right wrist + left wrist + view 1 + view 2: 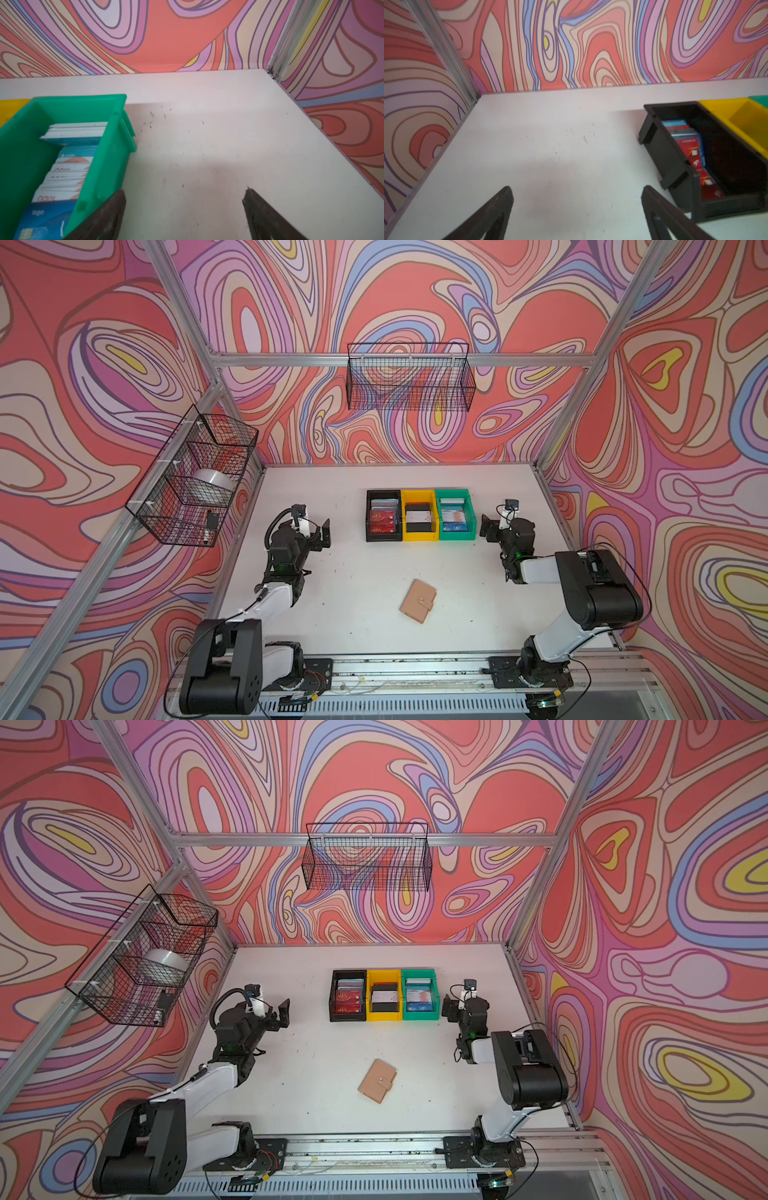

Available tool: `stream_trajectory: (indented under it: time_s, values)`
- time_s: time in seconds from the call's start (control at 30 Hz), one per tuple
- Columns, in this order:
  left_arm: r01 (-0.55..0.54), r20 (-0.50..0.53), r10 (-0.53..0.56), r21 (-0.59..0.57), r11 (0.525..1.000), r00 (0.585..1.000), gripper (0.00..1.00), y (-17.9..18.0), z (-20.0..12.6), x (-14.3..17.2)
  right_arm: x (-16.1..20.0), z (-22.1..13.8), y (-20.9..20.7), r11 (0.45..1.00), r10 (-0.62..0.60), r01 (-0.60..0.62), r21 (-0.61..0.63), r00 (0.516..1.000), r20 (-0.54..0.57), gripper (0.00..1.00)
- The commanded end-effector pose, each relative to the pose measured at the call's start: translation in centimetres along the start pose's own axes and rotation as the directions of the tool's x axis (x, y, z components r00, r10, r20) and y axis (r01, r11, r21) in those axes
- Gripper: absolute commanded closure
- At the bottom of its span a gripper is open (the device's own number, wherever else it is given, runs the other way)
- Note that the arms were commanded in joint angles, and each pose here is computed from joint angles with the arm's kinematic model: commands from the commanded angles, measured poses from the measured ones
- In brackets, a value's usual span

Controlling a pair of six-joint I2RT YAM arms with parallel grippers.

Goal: Take the credit cards out of the card holder
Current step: Rotate the card holder at the center of the table.

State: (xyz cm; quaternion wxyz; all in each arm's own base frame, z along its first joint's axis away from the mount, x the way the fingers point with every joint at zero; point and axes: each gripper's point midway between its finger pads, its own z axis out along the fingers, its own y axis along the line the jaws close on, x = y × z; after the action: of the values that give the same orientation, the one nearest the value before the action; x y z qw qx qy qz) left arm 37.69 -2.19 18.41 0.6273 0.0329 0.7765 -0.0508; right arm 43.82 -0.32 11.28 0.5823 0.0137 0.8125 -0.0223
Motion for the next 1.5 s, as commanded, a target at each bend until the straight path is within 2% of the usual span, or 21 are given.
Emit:
stream_trajectory:
  time_s: [0.0, 0.03, 0.17, 0.27, 0.37, 0.47, 0.57, 0.6, 0.67, 0.73, 0.83, 0.87, 0.97, 1.1, 1.2, 1.27, 1.4, 1.47]
  values:
    - [0.07, -0.039, -0.067, 0.098, 0.993, 0.997, 0.06, -2.0, -0.7, -1.7, -3.5, -0.7, 0.9, 0.999, -0.025, 0.024, -0.04, 1.0, -0.019, 0.09]
    - [0.075, -0.027, -0.072, 0.12, 0.99, 0.997, 0.06, -2.6, -0.8, -3.3, -4.4, -1.0, 1.3, 0.998, -0.03, 0.029, -0.056, 0.999, -0.021, 0.09]
    - [0.118, -0.098, -0.098, 0.223, 0.968, 0.99, 0.09, -6.1, -1.4, -3.1, -7.1, -2.8, 3.6, 0.989, -0.036, 0.022, -0.146, 0.994, -0.099, 0.15]
    - [0.156, -0.157, -0.114, 0.293, 0.943, 0.981, 0.17, -9.5, -1.8, -1.9, -6.9, -4.5, 6.8, 0.962, -0.029, -0.045, -0.27, 0.964, -0.263, 0.25]
    - [0.247, -0.242, -0.172, 0.325, 0.913, 0.955, 0.26, -12.2, -2.0, -0.4, -5.2, -6.8, 10.7, 0.938, -0.059, -0.087, -0.336, 0.914, -0.4, 0.28]
    - [0.34, -0.346, -0.216, 0.352, 0.872, 0.913, 0.42, -14.9, -2.3, 1.4, -3.3, -10.3, 15.8, 0.897, -0.129, -0.099, -0.43, 0.873, -0.47, 0.3]
    - [0.426, -0.457, -0.244, 0.352, 0.834, 0.855, 0.65, -16.8, -2.6, 3.7, -1.6, -14.1, 19.7, 0.834, -0.116, -0.219, -0.506, 0.828, -0.549, 0.35]
    - [0.456, -0.496, -0.253, 0.343, 0.821, 0.83, 0.75, -17.2, -2.8, 4.5, -0.9, -15.3, 20.6, 0.815, -0.106, -0.267, -0.514, 0.803, -0.586, 0.38]
    - [0.497, -0.555, -0.264, 0.323, 0.805, 0.789, 0.89, -17.6, -3.2, 5.8, 0.5, -17.8, 22.0, 0.782, -0.117, -0.333, -0.527, 0.752, -0.649, 0.42]
    - [0.524, -0.583, -0.277, 0.308, 0.794, 0.764, 1.0, -17.7, -3.8, 6.9, 1.9, -20.3, 22.4, 0.779, -0.133, -0.363, -0.511, 0.701, -0.7, 0.44]
    - [0.527, -0.601, -0.28, 0.283, 0.801, 0.749, 1.0, -17.4, -5.3, 9.1, 3.6, -23.0, 22.2, 0.799, -0.129, -0.386, -0.461, 0.639, -0.758, 0.49]
    - [0.524, -0.603, -0.279, 0.276, 0.806, 0.747, 1.0, -17.3, -5.7, 9.6, 4.3, -23.6, 22.0, 0.807, -0.119, -0.401, -0.434, 0.61, -0.784, 0.53]
    - [0.523, -0.619, -0.267, 0.278, 0.805, 0.739, 1.0, -17.5, -6.6, 10.6, 7.0, -24.5, 21.1, 0.843, -0.11, -0.399, -0.361, 0.529, -0.841, 0.62]
    - [0.525, -0.65, -0.239, 0.289, 0.8, 0.722, 1.0, -18.7, -7.2, 11.6, 10.7, -24.6, 20.2, 0.884, -0.112, -0.366, -0.291, 0.438, -0.892, 0.66]
    - [0.529, -0.671, -0.225, 0.289, 0.798, 0.706, 1.0, -19.5, -7.1, 12.2, 12.6, -24.5, 20.0, 0.904, -0.121, -0.333, -0.268, 0.401, -0.908, 0.67]
    - [0.536, -0.69, -0.21, 0.297, 0.79, 0.693, 1.0, -20.4, -7.0, 12.6, 13.4, -24.3, 20.2, 0.906, -0.125, -0.331, -0.264, 0.386, -0.914, 0.74]
    - [0.525, -0.725, -0.15, 0.325, 0.786, 0.673, 1.0, -22.6, -6.9, 13.4, 14.7, -23.8, 20.5, 0.908, -0.127, -0.329, -0.258, 0.371, -0.92, 0.82]
    - [0.522, -0.745, -0.127, 0.324, 0.789, 0.655, 1.0, -23.2, -7.1, 14.4, 15.4, -23.6, 20.5, 0.912, -0.133, -0.32, -0.255, 0.359, -0.924, 0.89]
